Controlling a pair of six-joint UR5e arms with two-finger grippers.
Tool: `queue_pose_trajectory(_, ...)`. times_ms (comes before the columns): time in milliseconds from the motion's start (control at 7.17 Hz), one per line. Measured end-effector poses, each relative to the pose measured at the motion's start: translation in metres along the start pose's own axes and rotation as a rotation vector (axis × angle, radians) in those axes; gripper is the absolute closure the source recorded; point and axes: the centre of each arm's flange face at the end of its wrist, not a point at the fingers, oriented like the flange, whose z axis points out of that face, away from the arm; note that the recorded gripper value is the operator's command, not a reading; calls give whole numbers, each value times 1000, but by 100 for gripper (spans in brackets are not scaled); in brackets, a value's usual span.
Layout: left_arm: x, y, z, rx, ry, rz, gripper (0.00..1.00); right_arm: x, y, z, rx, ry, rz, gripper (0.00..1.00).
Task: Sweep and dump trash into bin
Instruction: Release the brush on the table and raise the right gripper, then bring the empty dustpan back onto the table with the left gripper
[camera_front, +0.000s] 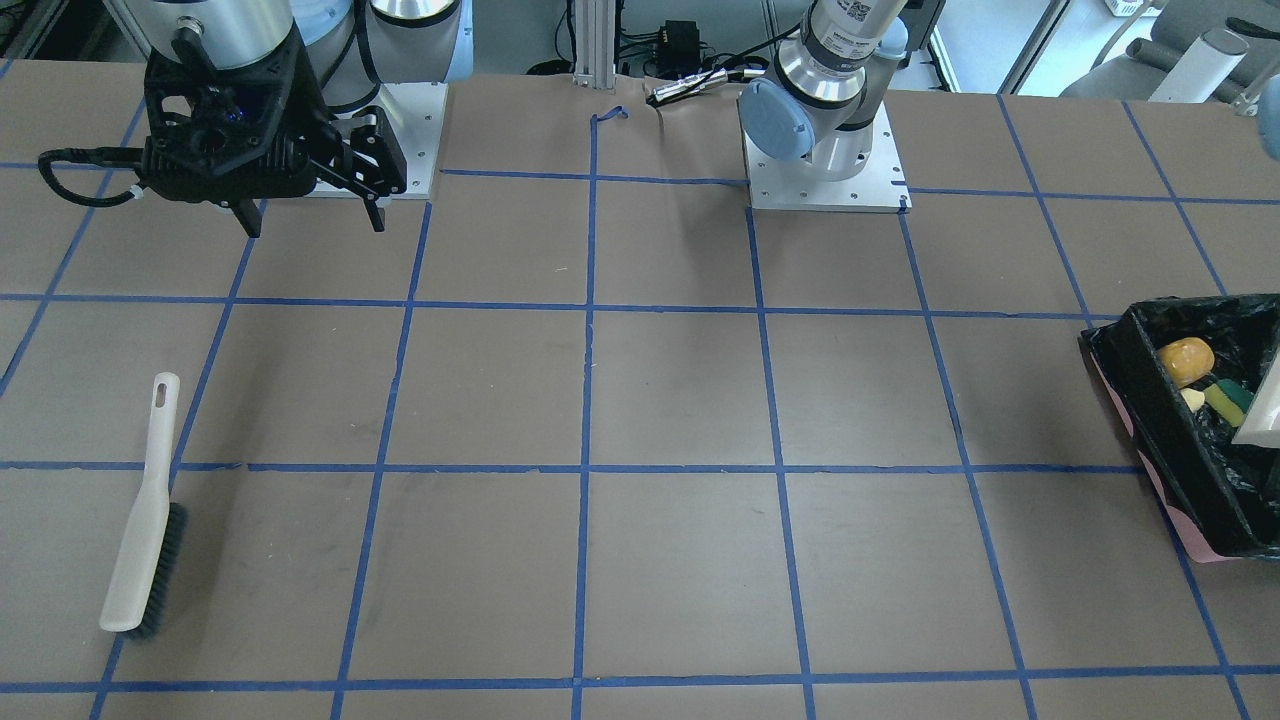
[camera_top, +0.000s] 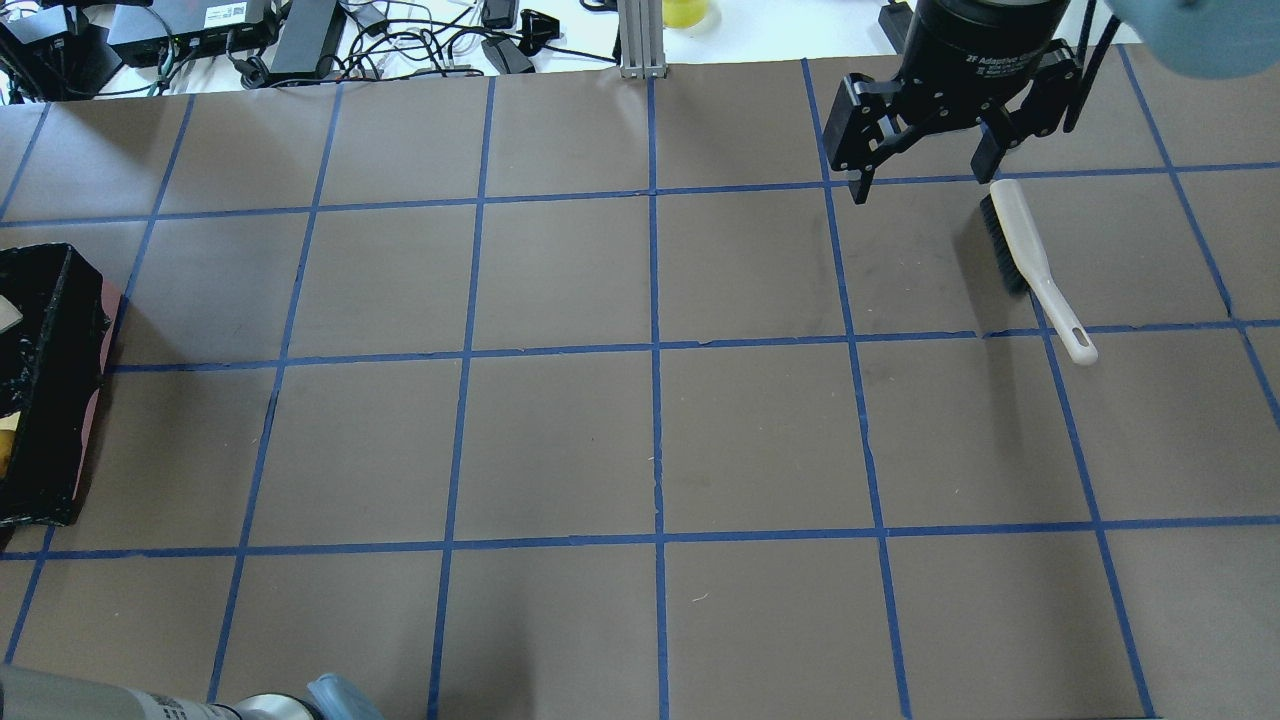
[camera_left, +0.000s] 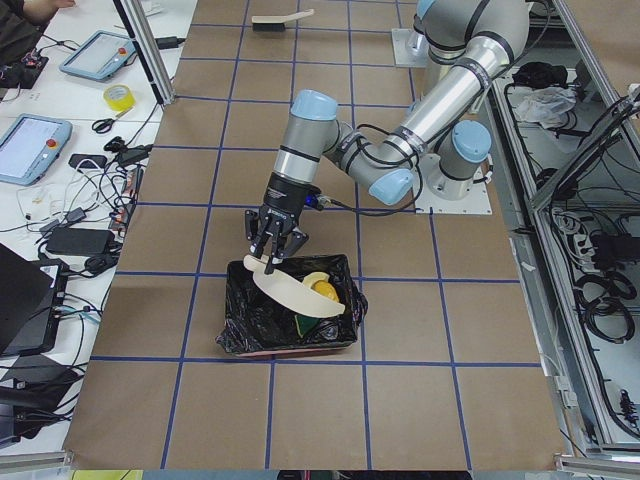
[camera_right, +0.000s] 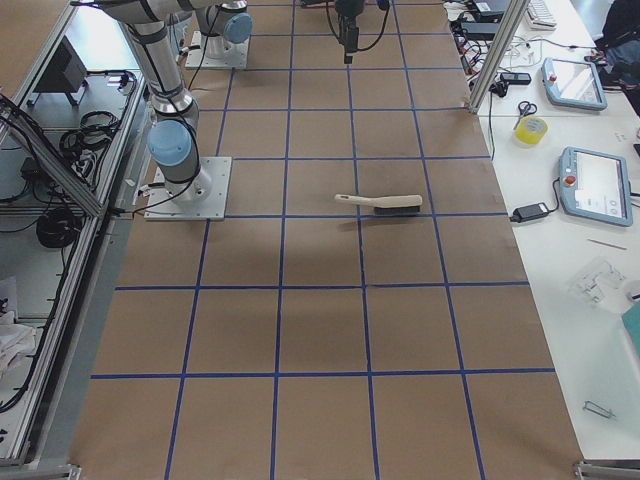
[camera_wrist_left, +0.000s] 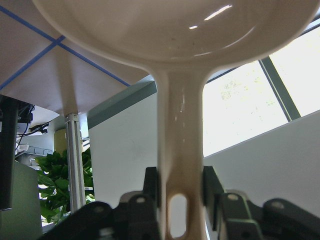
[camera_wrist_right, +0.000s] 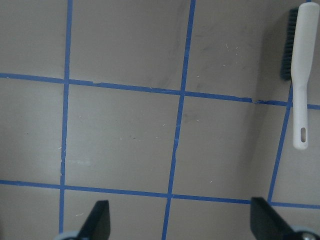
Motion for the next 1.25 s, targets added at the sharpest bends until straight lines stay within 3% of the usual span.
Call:
queue_pose_trajectory(279,-12,47,-9,193,-65,-92,100,-6,-7,5,48,-63,1,0)
queue_pose_trajectory(558,-43,56,-6,356,-102,-250,100,-6,-11,0,116,-71,6,0)
queue_pose_trajectory(976,-167,9,-38,526,-134,-408,100,-7,-11,4,137,-78,9,0)
queue_pose_trajectory(1255,-228,-40,-38,696,-126,-539,100,-6,-11,8,130,-79,10,0)
